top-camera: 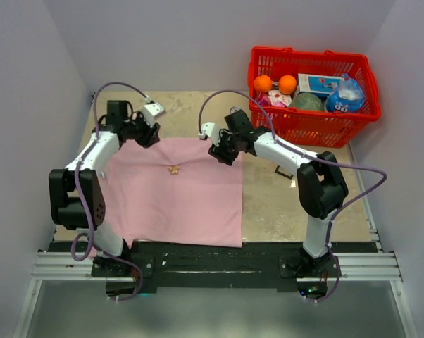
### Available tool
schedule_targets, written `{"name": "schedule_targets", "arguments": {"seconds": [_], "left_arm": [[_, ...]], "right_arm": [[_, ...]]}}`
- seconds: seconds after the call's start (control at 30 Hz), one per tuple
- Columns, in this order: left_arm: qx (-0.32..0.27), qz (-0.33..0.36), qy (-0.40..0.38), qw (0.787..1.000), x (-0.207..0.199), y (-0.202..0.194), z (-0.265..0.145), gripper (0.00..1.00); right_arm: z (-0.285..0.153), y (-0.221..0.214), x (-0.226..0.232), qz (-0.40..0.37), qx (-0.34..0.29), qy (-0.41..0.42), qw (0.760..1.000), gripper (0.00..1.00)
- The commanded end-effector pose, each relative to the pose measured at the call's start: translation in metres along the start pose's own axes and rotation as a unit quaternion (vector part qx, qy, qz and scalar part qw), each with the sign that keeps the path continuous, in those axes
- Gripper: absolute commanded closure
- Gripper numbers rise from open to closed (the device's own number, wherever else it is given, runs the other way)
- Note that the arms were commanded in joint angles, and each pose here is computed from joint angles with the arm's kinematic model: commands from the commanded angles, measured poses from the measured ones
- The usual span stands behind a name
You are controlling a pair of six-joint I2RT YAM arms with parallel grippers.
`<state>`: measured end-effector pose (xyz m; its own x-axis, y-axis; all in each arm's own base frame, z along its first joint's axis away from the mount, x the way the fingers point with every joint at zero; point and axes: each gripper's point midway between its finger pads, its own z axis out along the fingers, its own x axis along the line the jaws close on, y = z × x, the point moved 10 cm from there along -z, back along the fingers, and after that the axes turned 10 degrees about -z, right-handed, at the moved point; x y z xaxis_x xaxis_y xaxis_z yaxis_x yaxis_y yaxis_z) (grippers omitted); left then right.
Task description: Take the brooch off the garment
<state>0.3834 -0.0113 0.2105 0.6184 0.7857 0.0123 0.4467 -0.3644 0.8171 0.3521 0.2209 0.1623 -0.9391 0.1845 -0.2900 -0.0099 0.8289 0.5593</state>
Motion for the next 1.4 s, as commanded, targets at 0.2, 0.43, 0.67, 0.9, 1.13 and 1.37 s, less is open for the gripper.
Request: {"name": "schedule_targets", "arguments": {"seconds": [0.2,0.43,0.67,0.9,1.13,1.37], "left_arm": [[0.086,-0.123,-0.107,0.983,-0.072,-0.053,0.029,0.58],[0.114,-0.201,-0.086,0.969,-0.075,-0.068,0.041,0.54],[0.127,-0.259,-0.076,0.955,-0.074,-0.073,0.055,0.55],[0.144,-0.272,-0.082,0.948,-0.075,-0.076,0.064,0.6],[0.158,-0.267,-0.09,0.947,-0.079,-0.075,0.071,0.74],[0.163,-0.254,-0.063,0.951,-0.076,-0.067,0.074,0.83]], "right_arm": [[-0.009,0.016,-0.002,0.025,-0.042,-0.016,0.999,0.44],[-0.016,0.01,0.005,0.025,-0.036,-0.013,0.999,0.44],[-0.014,0.009,0.007,0.024,-0.033,-0.011,0.999,0.44],[-0.01,0.01,0.006,0.026,-0.036,-0.01,0.999,0.44],[-0.008,0.01,0.005,0.027,-0.036,-0.012,0.999,0.44],[-0.008,0.009,0.005,0.026,-0.033,-0.014,0.999,0.44]]}}
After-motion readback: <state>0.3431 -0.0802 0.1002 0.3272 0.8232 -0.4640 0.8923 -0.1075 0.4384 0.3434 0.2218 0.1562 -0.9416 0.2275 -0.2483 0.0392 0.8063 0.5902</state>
